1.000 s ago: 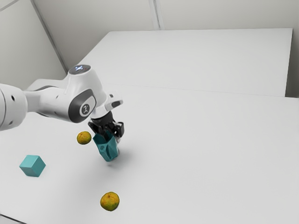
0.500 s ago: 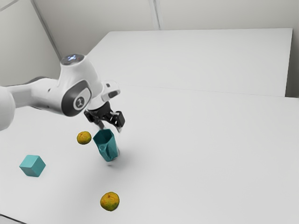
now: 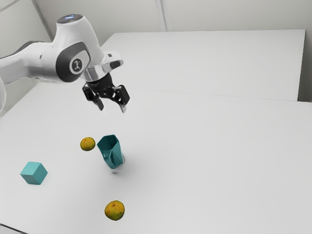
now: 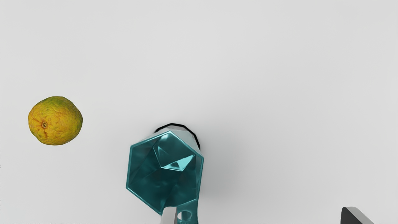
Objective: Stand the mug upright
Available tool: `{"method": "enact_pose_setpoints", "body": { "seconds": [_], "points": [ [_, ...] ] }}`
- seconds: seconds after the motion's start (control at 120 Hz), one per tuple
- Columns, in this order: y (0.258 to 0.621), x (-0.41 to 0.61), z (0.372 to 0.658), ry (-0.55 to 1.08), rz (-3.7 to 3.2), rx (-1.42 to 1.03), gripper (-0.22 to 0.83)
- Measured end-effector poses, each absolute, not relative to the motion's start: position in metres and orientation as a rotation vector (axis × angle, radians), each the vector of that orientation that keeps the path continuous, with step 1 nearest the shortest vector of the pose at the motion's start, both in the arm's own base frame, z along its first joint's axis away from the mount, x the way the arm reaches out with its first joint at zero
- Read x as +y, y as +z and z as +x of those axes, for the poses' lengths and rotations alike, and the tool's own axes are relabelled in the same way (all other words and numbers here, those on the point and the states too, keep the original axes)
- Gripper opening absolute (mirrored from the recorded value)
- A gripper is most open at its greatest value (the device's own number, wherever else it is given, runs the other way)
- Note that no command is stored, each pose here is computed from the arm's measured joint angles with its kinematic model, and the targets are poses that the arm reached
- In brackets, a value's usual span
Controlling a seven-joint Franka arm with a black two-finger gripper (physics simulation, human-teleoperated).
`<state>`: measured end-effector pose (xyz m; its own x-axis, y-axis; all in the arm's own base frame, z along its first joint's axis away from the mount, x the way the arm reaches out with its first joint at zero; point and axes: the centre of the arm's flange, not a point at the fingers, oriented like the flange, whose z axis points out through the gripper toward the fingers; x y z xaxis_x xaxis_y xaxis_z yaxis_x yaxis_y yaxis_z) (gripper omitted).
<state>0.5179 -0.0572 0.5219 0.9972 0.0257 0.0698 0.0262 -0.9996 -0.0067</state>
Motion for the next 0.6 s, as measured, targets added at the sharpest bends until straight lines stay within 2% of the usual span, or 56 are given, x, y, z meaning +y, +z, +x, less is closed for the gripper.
{"method": "enact_pose_setpoints", "body": {
  "seconds": [0.333,0.6],
  "points": [
    [0.579,-0.061,0.540,-0.004,-3.149,-0.027,0.59],
    [0.620,-0.058,0.540,-0.046,-3.147,-0.034,0.59]
  ]
}}
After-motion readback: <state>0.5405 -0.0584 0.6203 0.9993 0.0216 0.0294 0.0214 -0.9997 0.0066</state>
